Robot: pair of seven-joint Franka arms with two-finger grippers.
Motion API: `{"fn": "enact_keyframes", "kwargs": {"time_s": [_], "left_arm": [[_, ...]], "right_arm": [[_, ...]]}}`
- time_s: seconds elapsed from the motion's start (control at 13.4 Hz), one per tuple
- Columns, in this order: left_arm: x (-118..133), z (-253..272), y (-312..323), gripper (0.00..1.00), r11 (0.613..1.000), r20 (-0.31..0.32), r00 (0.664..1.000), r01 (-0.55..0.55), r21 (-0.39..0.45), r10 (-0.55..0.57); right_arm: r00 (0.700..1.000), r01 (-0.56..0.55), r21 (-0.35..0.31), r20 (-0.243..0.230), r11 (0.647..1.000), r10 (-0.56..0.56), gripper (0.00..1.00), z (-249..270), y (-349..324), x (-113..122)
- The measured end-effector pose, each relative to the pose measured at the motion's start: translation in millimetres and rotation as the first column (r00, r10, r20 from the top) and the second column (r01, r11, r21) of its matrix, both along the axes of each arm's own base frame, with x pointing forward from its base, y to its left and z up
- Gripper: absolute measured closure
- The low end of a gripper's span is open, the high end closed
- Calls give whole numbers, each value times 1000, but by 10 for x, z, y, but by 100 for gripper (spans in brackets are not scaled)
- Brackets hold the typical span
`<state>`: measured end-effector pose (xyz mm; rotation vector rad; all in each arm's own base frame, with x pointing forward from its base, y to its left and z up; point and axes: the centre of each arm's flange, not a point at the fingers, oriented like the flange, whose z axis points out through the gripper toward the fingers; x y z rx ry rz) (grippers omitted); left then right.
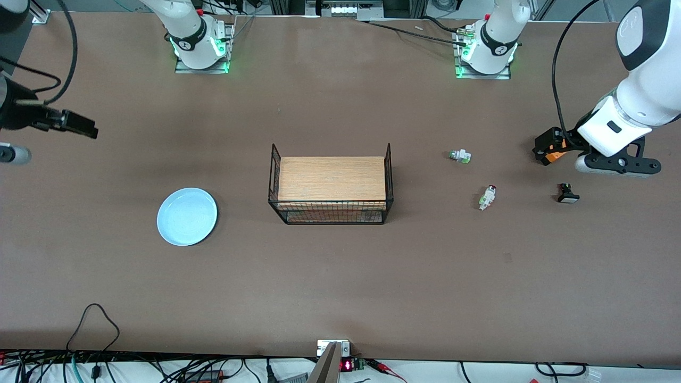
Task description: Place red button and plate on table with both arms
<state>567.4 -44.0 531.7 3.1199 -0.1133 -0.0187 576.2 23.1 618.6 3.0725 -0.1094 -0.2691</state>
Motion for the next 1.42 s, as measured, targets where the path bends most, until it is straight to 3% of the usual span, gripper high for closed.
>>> {"fn": "enact_keyframes", "kwargs": {"time_s": [0.45, 0.97, 1.27, 1.42], "left_arm": [[14, 25, 12, 0, 1000, 6, 1000, -2, -1, 2], [37, -4, 11, 0, 1000, 5, 1000, -2, -1, 2], [40, -5, 10, 0, 1000, 5, 1000, -2, -1, 2], [40, -6, 10, 0, 1000, 5, 1000, -2, -1, 2]], "right_arm": [[998, -55, 5, 16, 998, 55, 0, 68, 66, -361], [998, -51, 5, 35, 999, 51, 0, -9, 20, -251], [995, -50, 5, 91, 999, 49, 0, 55, 5, -188], [994, -49, 5, 98, 999, 48, 0, 62, -1, -181]]}}
